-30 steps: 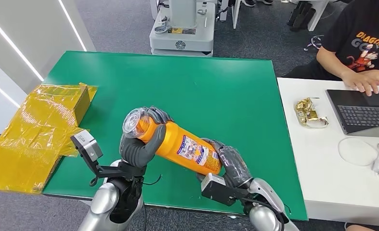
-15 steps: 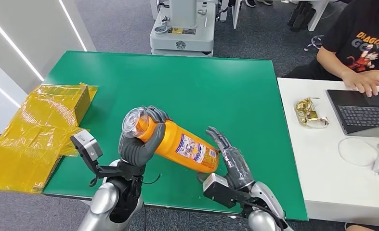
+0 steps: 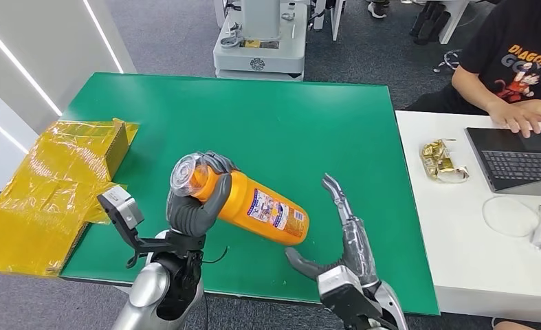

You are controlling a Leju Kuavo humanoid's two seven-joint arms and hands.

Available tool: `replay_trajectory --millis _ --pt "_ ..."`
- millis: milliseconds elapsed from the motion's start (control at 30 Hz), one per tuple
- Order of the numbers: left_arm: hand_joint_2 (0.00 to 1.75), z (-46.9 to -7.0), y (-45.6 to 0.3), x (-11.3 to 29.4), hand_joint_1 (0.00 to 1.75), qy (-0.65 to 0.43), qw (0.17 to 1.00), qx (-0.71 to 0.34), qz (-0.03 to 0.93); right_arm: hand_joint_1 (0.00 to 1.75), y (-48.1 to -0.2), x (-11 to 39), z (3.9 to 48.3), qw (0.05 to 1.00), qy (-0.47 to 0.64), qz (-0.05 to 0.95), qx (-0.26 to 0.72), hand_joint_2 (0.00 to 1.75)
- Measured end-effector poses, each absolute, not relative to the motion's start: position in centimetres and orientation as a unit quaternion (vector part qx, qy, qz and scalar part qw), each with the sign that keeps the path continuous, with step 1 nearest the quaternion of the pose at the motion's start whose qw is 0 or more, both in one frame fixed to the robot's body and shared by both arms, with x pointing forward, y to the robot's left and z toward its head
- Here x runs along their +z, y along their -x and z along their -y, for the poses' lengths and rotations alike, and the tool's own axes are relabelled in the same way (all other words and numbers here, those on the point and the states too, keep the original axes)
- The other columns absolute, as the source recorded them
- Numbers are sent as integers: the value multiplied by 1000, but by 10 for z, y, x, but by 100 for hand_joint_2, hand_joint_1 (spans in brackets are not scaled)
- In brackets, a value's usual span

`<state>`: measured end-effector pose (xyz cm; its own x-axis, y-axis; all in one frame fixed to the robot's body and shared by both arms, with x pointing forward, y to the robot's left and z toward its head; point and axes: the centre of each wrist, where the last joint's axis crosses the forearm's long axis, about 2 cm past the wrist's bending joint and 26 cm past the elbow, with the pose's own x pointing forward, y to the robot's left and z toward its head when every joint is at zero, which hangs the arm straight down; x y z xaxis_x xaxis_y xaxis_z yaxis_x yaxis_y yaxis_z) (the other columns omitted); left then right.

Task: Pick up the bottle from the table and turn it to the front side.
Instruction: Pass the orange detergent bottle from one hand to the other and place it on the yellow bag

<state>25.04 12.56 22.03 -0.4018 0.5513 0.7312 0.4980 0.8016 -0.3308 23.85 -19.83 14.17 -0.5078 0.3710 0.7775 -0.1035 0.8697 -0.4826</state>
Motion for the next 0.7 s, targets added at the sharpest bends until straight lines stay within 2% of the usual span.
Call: replay_trajectory --millis 400,567,700 --pt "175 -146 -253 232 175 245 431 48 867 0 -184 151 199 476 81 868 111 175" --pt "175 -168 -259 232 175 101 406 19 908 0 -173 165 201 438 81 894 55 175" --pt "175 -190 -263 228 175 -44 378 -63 922 0 -167 175 202 423 78 902 33 175"
